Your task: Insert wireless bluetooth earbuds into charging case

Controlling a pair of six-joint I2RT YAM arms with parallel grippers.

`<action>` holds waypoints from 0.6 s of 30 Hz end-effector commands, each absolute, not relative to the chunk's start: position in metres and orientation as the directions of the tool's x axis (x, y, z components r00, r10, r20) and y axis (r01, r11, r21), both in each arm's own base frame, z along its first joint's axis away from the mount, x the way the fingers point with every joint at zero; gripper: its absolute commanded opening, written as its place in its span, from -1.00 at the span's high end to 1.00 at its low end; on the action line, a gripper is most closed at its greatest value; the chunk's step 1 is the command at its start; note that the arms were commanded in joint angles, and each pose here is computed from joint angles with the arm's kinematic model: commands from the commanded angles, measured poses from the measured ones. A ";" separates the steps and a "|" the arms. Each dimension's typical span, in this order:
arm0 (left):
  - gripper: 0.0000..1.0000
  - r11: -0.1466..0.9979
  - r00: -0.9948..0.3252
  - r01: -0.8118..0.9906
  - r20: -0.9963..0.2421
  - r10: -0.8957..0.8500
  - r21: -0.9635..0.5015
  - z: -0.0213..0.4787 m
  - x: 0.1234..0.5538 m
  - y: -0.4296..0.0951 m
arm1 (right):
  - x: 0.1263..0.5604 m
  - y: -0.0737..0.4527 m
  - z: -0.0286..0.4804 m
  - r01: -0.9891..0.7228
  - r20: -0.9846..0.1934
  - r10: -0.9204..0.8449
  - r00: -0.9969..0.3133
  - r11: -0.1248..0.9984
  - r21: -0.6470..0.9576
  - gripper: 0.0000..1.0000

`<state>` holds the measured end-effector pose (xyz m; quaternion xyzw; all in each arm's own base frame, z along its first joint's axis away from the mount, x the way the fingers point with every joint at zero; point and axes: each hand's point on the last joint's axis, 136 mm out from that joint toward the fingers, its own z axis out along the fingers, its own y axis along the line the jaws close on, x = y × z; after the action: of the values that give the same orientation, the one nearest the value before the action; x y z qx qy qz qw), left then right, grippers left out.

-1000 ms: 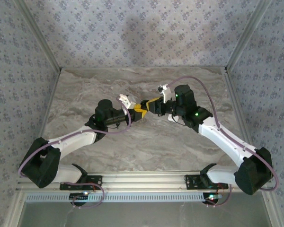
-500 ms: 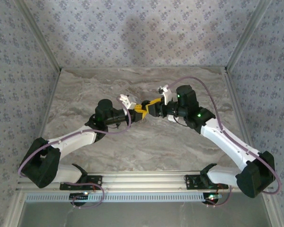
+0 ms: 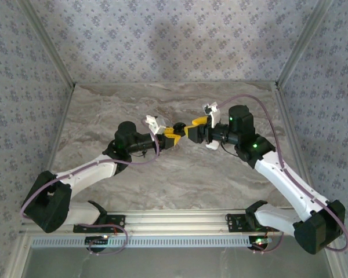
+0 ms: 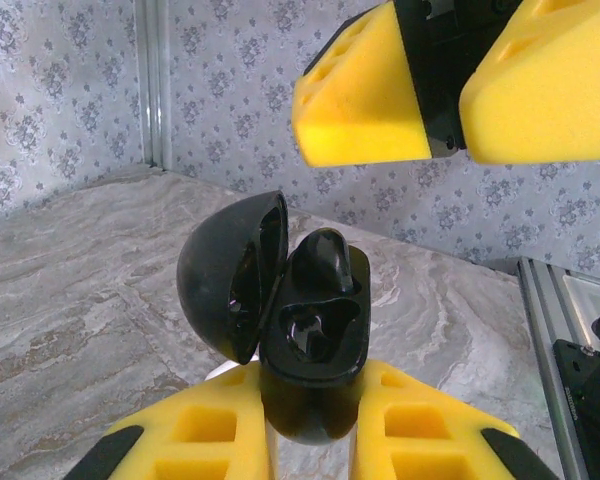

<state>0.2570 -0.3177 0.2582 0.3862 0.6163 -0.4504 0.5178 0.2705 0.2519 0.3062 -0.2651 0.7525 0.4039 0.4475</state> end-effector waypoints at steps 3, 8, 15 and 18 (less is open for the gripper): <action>0.76 0.260 -0.064 0.963 -0.997 -0.042 -0.073 0.294 0.248 -0.319 | 0.273 0.257 0.296 -0.745 -0.856 -0.041 -0.516 0.515 0.424 -0.22; 0.78 0.323 -0.084 0.942 -0.996 -0.044 -0.093 0.288 0.259 -0.308 | 0.285 0.253 0.284 -0.676 -0.809 -0.043 -0.586 0.577 0.458 -0.17; 0.79 0.489 -0.253 0.831 -0.963 -0.092 -0.265 0.260 0.301 -0.250 | 0.298 0.252 0.257 -0.491 -0.670 -0.051 -0.740 0.722 0.488 -0.06; 0.80 0.549 -0.309 0.782 -0.948 -0.071 -0.296 0.248 0.308 -0.230 | 0.304 0.264 0.249 -0.418 -0.620 -0.046 -0.784 0.777 0.471 -0.04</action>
<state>0.3091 -0.2429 0.2439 0.2735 0.6893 -0.4033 0.5360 0.3022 0.2649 0.2620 -0.1729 0.8577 0.3495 0.3352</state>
